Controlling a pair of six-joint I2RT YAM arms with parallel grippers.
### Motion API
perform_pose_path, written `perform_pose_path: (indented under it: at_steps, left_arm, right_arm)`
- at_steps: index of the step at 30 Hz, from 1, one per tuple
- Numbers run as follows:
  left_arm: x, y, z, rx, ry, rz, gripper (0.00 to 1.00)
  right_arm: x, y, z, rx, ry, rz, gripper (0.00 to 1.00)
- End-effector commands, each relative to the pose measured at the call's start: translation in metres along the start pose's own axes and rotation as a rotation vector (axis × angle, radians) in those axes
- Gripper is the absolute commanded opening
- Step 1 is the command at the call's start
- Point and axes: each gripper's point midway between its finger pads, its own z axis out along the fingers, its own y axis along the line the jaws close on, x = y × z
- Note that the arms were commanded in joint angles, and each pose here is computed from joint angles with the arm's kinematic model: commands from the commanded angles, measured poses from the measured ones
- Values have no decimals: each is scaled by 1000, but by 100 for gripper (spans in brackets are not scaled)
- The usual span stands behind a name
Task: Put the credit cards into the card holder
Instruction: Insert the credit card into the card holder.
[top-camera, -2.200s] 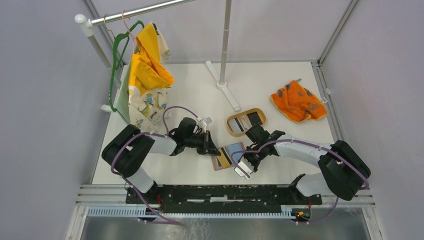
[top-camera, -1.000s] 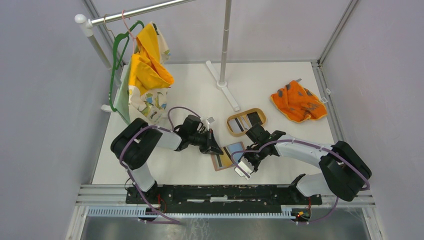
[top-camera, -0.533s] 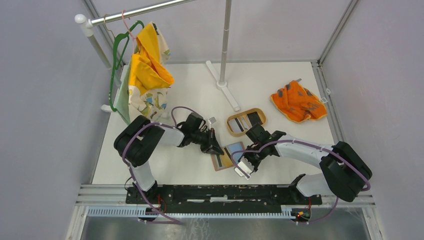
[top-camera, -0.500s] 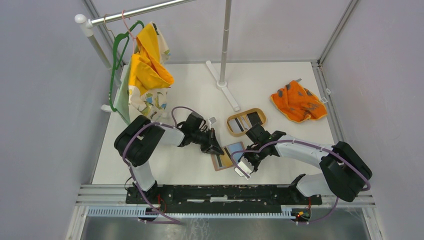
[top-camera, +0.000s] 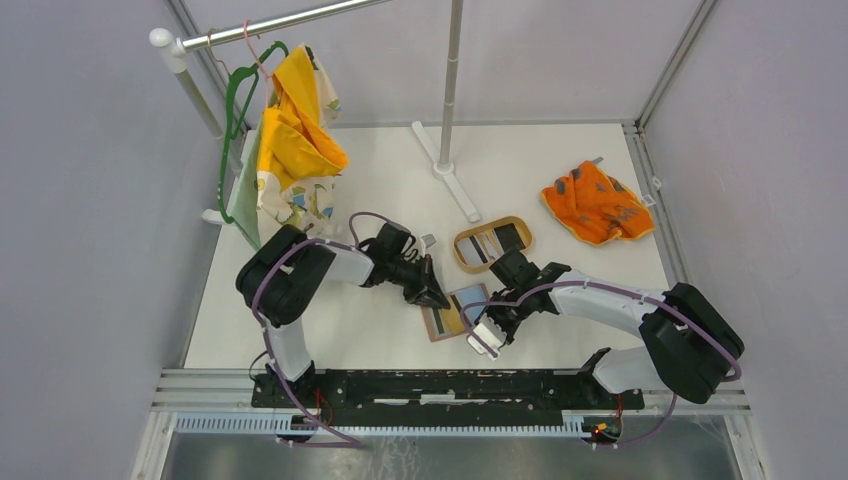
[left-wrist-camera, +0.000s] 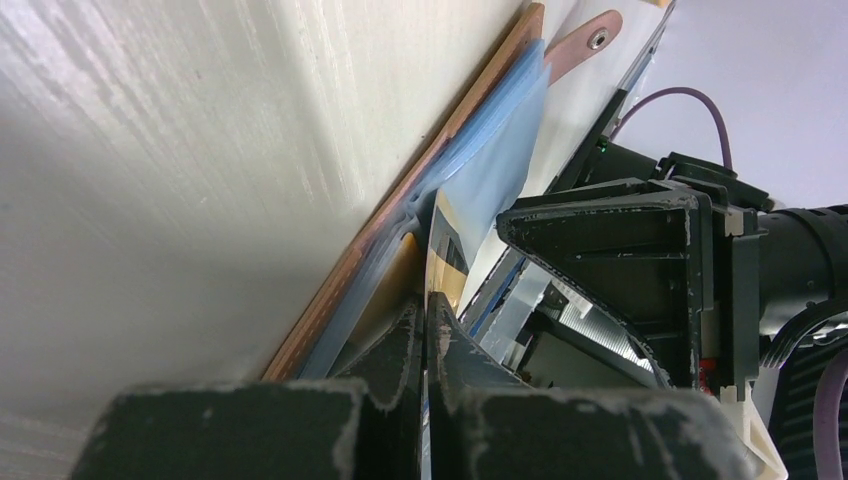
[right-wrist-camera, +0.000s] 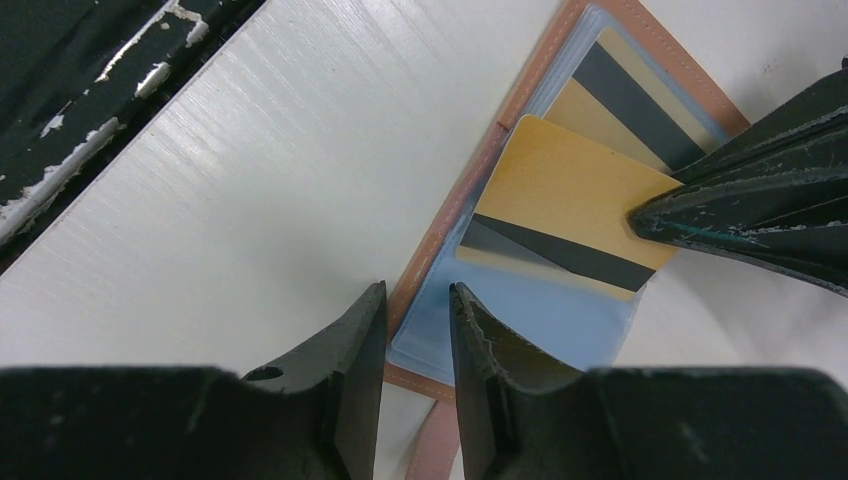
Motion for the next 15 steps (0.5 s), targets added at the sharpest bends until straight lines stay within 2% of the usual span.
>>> perform_pose_path:
  at_steps: [1,10,15]
  left_arm:
    - [-2,16,5,-65,6,-11,2]
    - [-8,12,8,-55,17,13,2]
    - [-9,15,10,-60,23,18,2]
  right_arm:
    - [-2,-2,-1,12,7,-8,35]
    - [-4,-7,-3,27,3,3,36]
    - [-20,-17,-10,53,-58,26,39]
